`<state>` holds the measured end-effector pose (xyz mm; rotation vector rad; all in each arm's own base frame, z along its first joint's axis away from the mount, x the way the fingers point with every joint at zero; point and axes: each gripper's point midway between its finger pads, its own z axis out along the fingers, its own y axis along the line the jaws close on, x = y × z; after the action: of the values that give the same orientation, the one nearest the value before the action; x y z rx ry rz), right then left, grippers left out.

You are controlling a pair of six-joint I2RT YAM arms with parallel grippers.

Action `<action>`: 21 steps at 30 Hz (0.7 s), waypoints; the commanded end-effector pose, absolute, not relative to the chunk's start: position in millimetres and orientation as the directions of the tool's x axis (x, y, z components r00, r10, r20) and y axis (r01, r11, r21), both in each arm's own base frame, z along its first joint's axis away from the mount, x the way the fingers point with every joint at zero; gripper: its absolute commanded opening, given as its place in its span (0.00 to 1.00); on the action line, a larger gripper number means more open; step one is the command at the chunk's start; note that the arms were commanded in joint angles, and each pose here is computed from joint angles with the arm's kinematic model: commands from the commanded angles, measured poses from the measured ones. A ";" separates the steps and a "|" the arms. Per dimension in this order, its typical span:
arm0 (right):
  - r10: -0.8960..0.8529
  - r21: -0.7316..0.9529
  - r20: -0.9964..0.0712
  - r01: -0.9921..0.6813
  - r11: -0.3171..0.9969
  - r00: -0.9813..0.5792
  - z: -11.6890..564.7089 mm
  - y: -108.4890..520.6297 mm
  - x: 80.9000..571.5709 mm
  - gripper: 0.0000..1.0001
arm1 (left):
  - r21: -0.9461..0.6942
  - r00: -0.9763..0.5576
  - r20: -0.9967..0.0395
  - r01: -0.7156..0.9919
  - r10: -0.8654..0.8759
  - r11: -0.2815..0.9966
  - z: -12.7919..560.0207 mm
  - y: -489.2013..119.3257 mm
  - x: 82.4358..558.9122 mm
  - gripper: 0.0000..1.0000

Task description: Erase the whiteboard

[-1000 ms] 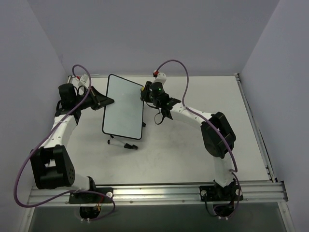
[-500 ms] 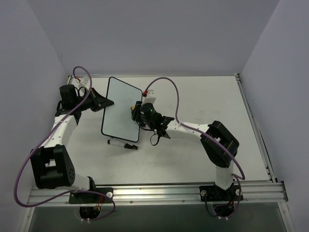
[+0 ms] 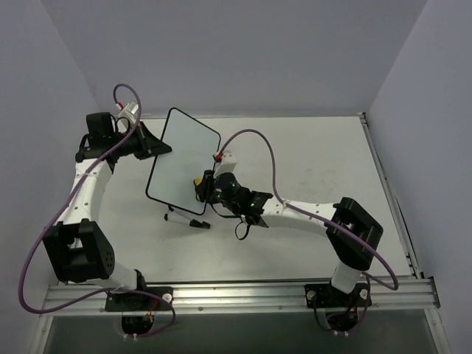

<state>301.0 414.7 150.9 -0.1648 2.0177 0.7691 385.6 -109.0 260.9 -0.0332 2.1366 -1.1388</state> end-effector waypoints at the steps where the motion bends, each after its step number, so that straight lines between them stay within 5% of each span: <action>1: 0.215 0.465 -0.807 -0.368 0.805 -0.550 171.1 376.1 320.0 0.00 | -0.751 -0.791 -0.549 0.325 -0.270 0.575 283.7 -122.0 356.7 0.02; 21: 0.363 0.532 -0.802 -0.291 0.795 -0.474 225.2 283.1 355.7 0.00 | -0.640 -0.788 -0.569 0.247 -0.234 0.727 243.0 -97.2 360.2 0.02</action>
<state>359.4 291.3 209.9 0.0528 1.9509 0.7416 352.3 -95.1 222.6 -0.0470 2.3770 -0.9687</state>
